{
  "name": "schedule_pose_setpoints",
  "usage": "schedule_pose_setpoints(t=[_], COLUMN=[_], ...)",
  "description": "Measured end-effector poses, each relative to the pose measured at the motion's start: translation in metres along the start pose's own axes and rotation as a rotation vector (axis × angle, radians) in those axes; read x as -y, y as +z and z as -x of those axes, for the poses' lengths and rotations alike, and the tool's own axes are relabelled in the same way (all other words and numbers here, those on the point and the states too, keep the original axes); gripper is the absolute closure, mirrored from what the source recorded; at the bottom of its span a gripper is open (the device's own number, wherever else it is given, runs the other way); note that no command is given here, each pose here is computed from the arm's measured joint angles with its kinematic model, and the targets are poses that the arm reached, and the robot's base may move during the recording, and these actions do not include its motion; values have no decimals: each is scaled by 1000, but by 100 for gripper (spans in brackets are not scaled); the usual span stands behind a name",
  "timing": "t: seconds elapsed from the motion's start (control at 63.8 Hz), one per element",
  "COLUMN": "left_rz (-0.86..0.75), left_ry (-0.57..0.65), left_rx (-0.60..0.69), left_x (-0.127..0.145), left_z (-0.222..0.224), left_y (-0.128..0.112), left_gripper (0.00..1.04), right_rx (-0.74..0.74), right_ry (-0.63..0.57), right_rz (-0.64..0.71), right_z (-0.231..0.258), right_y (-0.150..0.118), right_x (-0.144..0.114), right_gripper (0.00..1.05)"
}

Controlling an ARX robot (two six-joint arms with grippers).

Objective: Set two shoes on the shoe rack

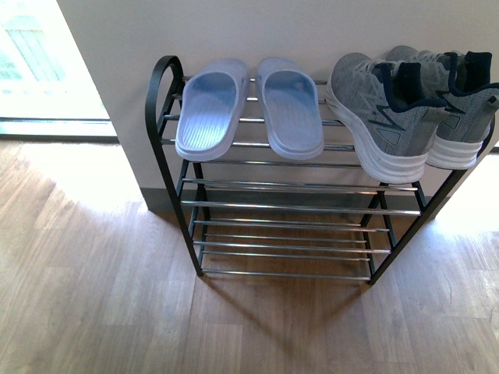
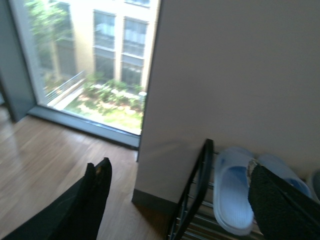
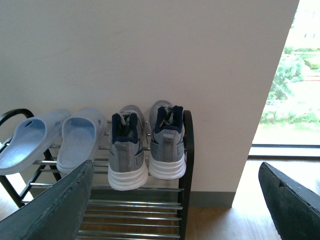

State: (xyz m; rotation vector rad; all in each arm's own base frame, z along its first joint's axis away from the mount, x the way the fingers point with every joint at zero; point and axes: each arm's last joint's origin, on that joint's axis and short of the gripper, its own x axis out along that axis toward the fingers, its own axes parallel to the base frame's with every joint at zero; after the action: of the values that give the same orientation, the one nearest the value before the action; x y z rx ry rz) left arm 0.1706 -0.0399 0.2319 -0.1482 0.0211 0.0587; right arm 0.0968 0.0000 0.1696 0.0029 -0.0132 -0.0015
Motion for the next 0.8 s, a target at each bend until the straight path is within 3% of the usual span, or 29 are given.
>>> schedule_pose_setpoints(t=[0.094, 0.408, 0.565, 0.8], left_rz=[-79, -133, -138, -138], left_ry=[-70, -66, -67, -62], left_rx=[9, 17, 17, 19], left_x=[-8, -31, -47, -50], left_z=[8, 26, 36, 44], left_y=[-9, -31, -41, -47], left_gripper=[48, 104, 104, 104], right_rx=[0, 0, 0, 0], right_ry=[0, 0, 0, 1], right_rz=[0, 0, 0, 0], right_z=[0, 0, 0, 0], right_y=[0, 0, 0, 0], right_x=[0, 0, 0, 0], right_gripper=[9, 9, 9, 9])
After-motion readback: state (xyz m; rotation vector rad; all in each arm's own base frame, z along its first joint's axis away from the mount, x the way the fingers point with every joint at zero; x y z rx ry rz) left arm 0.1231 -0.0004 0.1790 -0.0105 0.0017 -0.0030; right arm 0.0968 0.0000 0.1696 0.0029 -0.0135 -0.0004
